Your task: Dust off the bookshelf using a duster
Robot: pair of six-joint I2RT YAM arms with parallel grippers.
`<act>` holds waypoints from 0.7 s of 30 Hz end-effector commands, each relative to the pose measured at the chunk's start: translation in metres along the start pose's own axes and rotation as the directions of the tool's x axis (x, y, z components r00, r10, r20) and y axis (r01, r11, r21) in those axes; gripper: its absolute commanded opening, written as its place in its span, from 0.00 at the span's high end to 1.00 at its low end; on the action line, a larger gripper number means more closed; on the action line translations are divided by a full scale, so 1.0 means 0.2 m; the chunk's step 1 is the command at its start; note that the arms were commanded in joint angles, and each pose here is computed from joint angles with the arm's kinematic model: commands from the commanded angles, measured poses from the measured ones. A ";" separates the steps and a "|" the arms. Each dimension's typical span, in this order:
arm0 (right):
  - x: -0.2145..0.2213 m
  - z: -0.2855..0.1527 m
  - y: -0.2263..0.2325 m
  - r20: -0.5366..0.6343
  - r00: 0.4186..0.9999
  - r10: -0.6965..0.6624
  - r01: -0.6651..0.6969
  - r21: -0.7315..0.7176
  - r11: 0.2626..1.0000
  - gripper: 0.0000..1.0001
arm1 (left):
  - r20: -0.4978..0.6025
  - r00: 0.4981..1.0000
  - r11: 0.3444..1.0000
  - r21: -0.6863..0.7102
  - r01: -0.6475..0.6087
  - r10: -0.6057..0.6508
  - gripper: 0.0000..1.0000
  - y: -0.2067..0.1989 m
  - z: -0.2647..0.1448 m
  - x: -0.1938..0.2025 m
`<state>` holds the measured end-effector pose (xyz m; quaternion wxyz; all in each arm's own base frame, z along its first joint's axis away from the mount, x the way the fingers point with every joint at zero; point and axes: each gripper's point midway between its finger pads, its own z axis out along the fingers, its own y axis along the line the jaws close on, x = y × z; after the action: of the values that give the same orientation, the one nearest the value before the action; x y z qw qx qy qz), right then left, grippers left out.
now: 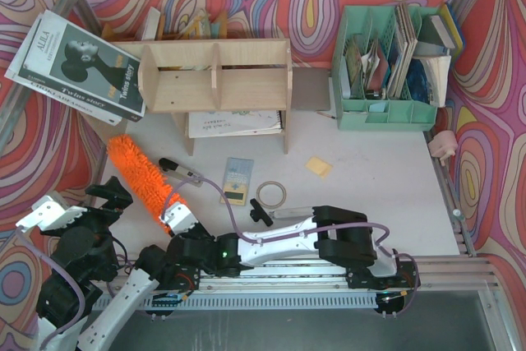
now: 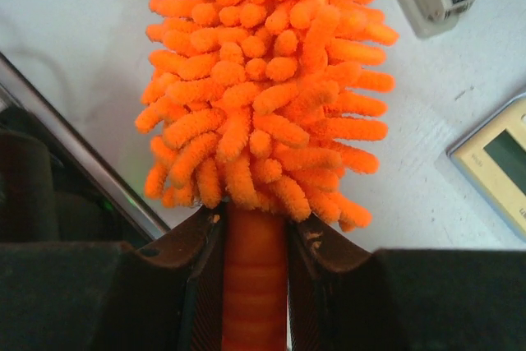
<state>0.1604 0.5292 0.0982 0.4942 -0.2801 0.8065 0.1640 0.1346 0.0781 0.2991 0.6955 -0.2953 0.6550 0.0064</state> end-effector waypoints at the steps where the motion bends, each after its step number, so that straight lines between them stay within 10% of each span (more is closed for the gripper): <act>1: -0.03 -0.05 0.03 -0.003 1.000 -0.012 0.011 -0.034 0.999 1.00 | 0.014 1.000 1.000 -0.020 -0.005 0.005 0.02 0.02 0.00 0.00; 21: -0.01 -0.69 -0.29 0.107 0.967 -0.233 0.242 -0.077 0.967 1.00 | 0.022 1.000 0.999 -0.039 -0.002 0.003 0.02 0.04 0.00 -0.01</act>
<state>0.1070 0.4267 0.1399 0.5015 -0.3823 0.7588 0.1630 0.1343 0.0790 0.2992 0.6956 -0.2971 0.6541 0.0081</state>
